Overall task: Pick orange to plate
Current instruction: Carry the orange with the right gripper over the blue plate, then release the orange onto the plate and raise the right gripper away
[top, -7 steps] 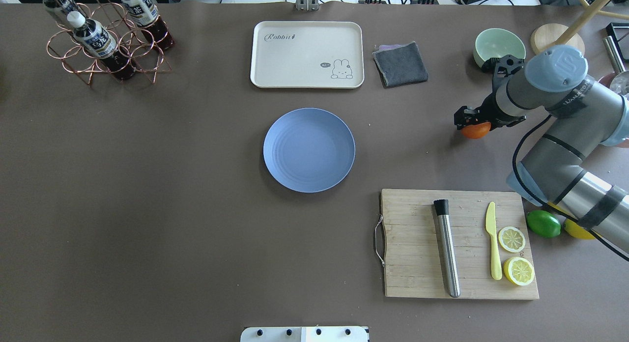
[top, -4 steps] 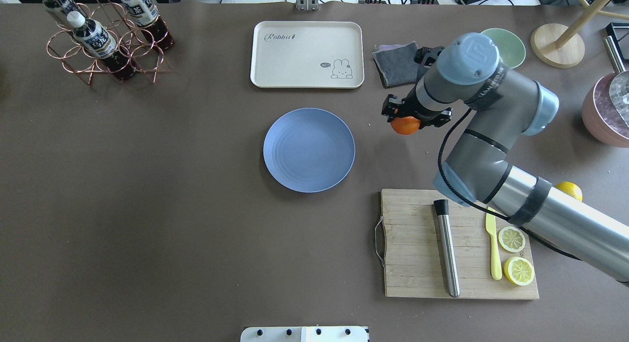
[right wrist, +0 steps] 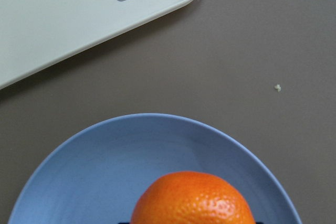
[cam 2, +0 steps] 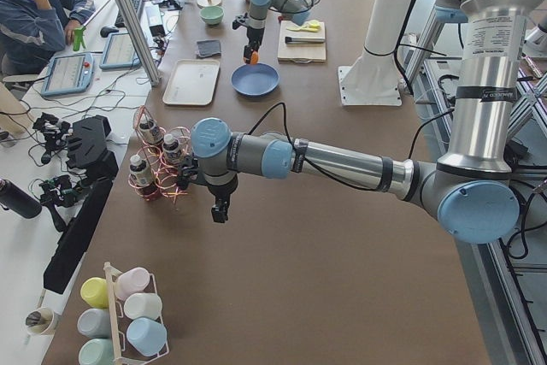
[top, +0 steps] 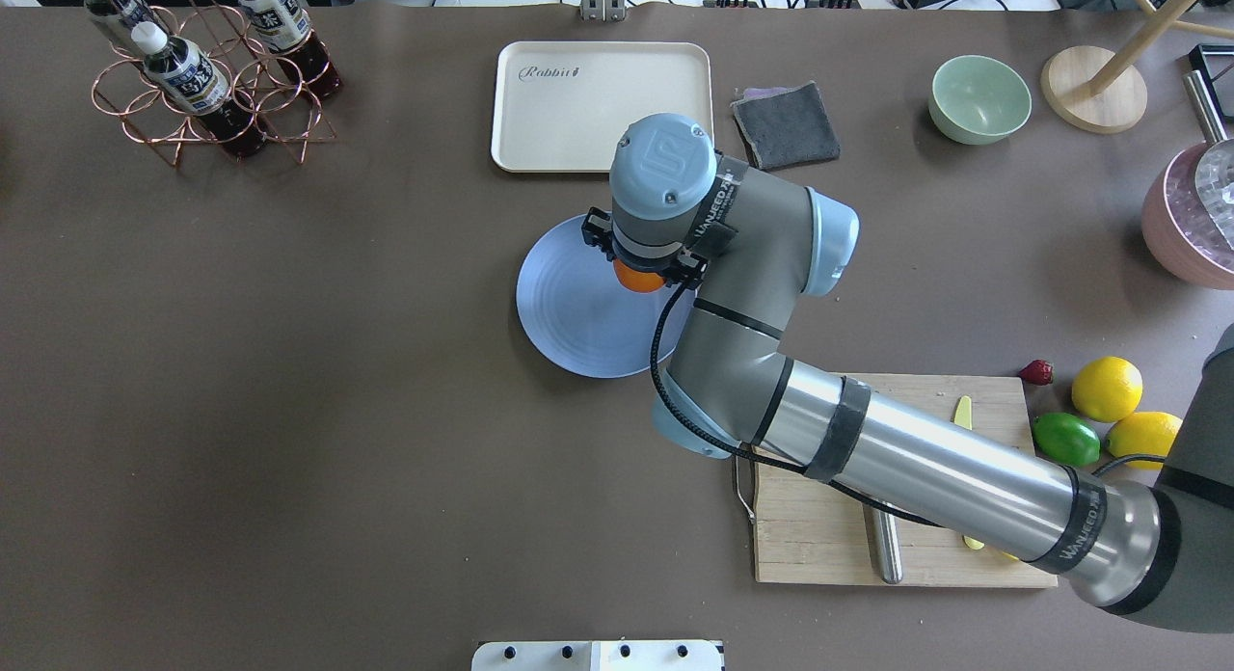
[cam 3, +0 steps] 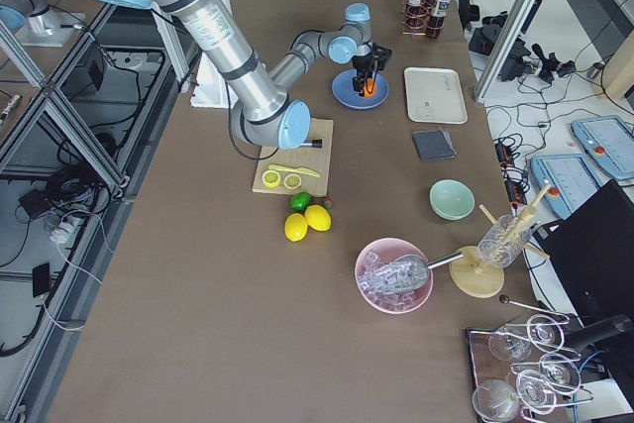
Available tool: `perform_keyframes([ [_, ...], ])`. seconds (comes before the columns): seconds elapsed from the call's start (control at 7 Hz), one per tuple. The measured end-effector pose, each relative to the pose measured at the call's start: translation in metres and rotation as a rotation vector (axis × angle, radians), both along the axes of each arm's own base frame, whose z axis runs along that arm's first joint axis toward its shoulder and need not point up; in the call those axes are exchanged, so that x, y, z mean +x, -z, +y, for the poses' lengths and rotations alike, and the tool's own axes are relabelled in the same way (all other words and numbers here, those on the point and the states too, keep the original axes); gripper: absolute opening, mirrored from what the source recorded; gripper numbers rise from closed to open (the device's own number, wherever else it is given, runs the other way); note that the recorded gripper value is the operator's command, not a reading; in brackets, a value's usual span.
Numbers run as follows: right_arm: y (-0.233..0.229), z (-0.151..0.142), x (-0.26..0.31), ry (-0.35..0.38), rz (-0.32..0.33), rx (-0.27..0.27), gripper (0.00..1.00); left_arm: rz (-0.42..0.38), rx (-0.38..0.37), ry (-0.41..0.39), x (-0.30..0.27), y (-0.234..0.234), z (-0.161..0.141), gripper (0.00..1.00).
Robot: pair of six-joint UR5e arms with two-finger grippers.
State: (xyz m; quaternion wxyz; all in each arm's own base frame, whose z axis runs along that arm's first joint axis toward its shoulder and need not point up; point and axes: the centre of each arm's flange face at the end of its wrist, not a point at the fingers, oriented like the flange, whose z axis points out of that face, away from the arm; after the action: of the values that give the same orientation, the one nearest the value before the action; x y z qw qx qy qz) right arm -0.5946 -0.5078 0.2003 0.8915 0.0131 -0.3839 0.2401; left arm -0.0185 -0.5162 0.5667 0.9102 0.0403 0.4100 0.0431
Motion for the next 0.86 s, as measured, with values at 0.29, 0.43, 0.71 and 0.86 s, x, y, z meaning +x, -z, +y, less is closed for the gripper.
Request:
perform_keyframes([
  [0.29, 0.006, 0.012, -0.025, 0.008, 0.014, -0.008, 0.00, 0.003, -0.009, -0.001, 0.000, -0.006, 0.008, 0.98],
  [0.43, 0.005, 0.017, -0.032, 0.016, 0.019, -0.010, 0.00, 0.004, -0.010, -0.001, 0.000, -0.007, 0.010, 0.98],
  [0.71, 0.003, 0.023, -0.037, 0.031, 0.025, -0.003, 1.00, 0.004, -0.011, -0.001, 0.000, -0.007, 0.011, 0.98],
  [0.86, 0.003, 0.024, -0.038, 0.040, 0.032, 0.012, 1.00, 0.004, -0.012, -0.001, 0.000, -0.008, 0.011, 0.98],
])
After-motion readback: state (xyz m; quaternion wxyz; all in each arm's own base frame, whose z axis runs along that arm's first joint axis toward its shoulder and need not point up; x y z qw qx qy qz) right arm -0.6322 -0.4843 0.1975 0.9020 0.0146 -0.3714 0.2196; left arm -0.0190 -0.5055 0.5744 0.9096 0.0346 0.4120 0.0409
